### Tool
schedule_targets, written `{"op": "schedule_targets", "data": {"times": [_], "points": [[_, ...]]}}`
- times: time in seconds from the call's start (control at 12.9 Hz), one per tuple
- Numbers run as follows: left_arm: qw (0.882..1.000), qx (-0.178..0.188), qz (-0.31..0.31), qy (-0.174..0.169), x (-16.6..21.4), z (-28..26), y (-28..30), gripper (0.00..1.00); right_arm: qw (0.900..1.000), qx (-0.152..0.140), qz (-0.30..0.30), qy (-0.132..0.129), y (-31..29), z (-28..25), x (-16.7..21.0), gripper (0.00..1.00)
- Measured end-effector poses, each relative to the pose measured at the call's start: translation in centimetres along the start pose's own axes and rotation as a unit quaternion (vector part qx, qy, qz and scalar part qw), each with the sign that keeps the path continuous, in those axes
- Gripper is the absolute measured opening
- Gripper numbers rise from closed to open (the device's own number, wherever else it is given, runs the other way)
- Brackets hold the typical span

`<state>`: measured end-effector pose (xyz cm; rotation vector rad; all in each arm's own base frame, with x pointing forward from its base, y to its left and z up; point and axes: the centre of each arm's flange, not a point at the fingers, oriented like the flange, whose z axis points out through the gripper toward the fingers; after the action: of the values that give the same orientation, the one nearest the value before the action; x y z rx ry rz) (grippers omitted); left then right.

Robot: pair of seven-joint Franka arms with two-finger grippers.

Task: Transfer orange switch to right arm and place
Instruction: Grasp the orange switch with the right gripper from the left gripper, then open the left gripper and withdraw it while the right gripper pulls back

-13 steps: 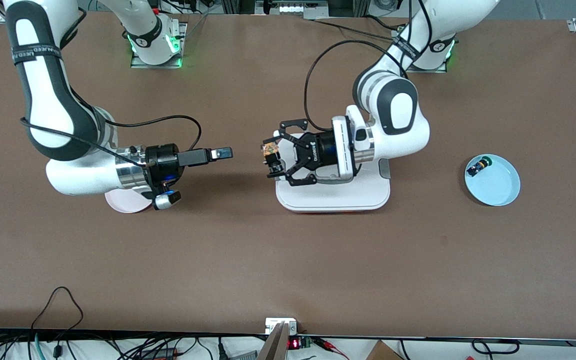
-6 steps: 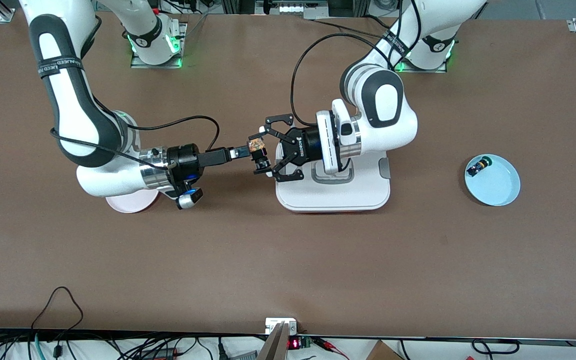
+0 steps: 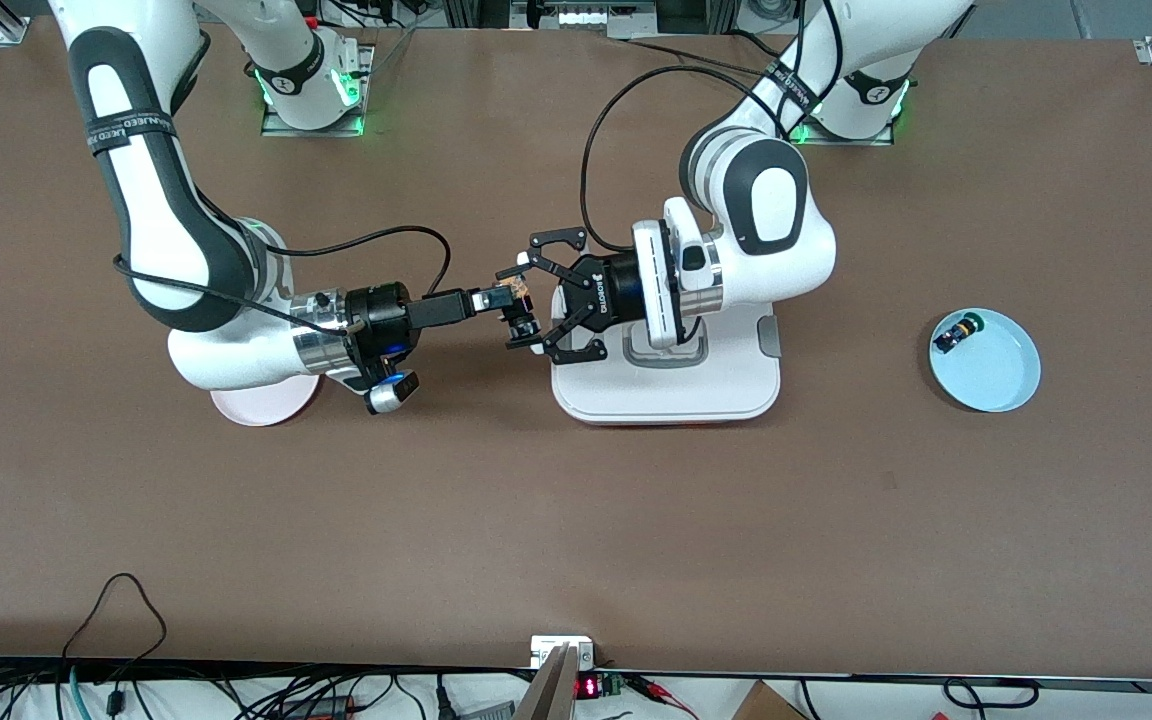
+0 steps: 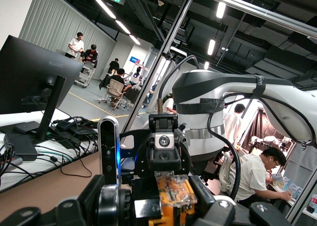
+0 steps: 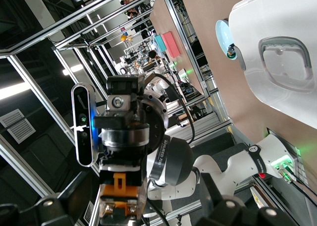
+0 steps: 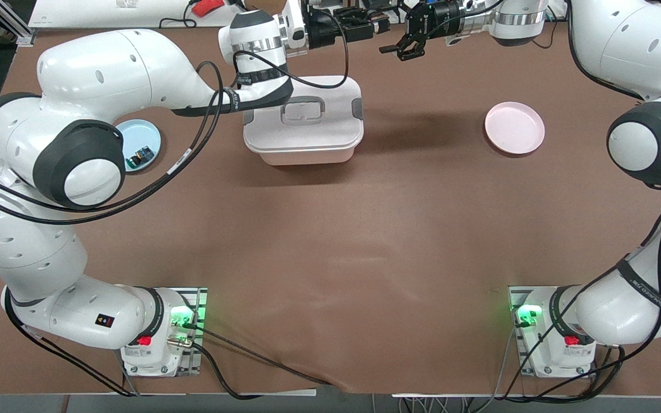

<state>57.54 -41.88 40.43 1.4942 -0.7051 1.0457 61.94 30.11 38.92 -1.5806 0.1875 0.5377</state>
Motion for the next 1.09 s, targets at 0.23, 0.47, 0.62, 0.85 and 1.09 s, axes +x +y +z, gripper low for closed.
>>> {"op": "schedule_targets", "data": {"times": [0.23, 0.47, 0.62, 0.85, 1.09], "points": [[1.000, 0.000, -0.001, 0.000, -0.02, 0.02, -0.02, 0.75, 1.000, 0.001, 0.000, 0.000, -0.01, 0.00, 0.02, 0.75], [1.000, 0.000, -0.005, -0.001, -0.31, 0.09, -0.13, 0.75, 1.000, 0.008, -0.005, 0.001, -0.68, -0.07, -0.01, 0.44], [1.000, 0.001, -0.005, -0.002, -0.37, 0.11, -0.14, 0.75, 1.000, 0.009, -0.005, 0.001, -0.77, -0.05, -0.02, 0.33], [1.000, 0.001, -0.005, -0.002, -0.37, 0.12, -0.14, 0.75, 1.000, 0.009, -0.005, 0.001, -0.77, -0.06, -0.02, 0.33], [1.000, 0.001, -0.005, -0.002, -0.34, 0.12, -0.14, 0.75, 1.000, 0.009, -0.005, 0.001, -0.80, -0.06, -0.02, 0.33]]}}
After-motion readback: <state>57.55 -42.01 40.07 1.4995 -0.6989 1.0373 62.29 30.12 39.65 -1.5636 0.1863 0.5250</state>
